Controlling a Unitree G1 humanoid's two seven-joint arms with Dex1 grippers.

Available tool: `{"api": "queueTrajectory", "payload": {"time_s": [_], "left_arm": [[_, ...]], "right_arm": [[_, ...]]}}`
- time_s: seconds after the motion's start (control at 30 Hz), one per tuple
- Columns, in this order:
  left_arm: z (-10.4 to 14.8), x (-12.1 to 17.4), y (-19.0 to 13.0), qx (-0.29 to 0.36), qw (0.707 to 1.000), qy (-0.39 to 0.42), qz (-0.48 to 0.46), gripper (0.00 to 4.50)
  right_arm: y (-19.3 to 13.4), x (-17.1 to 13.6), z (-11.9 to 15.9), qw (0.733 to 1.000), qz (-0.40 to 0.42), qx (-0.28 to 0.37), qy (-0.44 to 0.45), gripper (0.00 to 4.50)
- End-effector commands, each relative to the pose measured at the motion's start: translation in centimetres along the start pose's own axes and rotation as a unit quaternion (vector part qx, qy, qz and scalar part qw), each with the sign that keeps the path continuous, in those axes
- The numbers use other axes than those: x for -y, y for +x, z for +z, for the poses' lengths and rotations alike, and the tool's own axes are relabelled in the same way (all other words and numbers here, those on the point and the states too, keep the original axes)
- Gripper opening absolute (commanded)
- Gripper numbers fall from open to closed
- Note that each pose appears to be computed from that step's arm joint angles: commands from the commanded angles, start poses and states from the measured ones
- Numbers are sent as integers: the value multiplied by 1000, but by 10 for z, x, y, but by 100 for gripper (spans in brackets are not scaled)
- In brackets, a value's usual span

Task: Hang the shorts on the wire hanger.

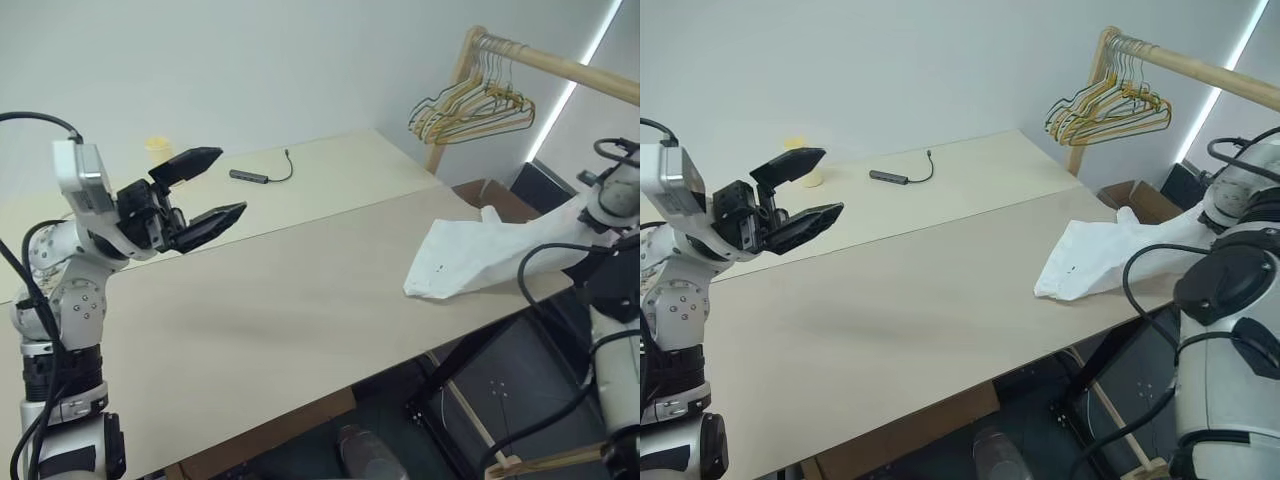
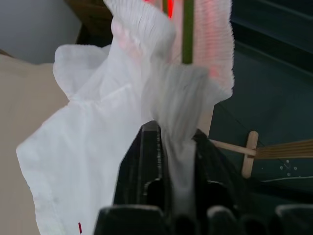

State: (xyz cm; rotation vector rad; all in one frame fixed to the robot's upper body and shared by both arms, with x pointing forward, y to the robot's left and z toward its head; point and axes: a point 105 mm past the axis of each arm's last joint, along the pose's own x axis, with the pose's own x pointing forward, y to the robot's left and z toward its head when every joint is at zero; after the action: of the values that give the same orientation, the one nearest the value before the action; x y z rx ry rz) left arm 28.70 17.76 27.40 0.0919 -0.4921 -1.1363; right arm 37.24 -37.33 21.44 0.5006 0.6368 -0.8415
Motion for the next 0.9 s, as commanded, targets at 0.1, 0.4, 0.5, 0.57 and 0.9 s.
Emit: {"api": "queueTrajectory", "payload": {"time_s": [0.1, 0.4, 0.5, 0.57, 0.9], "left_arm": [[11, 3, 3, 18, 1000, 15, -15, 450], [13, 8, 1, 23, 999, 6, -28, 450], [10, 6, 0, 19, 1000, 9, -19, 450], [10, 6, 1, 18, 1000, 9, -16, 450], [9, 2, -6, 11, 1000, 12, 2, 450]], "right_arm": [[-13, 6, 20, 998, -23, 54, 9, 310], [-42, 11, 42, 970, -107, 216, -43, 448], [-55, -7, 44, 955, -98, 263, -92, 448], [-70, -22, 47, 927, -99, 329, -150, 448], [-127, -103, 21, 765, -10, 533, -362, 448]]}}
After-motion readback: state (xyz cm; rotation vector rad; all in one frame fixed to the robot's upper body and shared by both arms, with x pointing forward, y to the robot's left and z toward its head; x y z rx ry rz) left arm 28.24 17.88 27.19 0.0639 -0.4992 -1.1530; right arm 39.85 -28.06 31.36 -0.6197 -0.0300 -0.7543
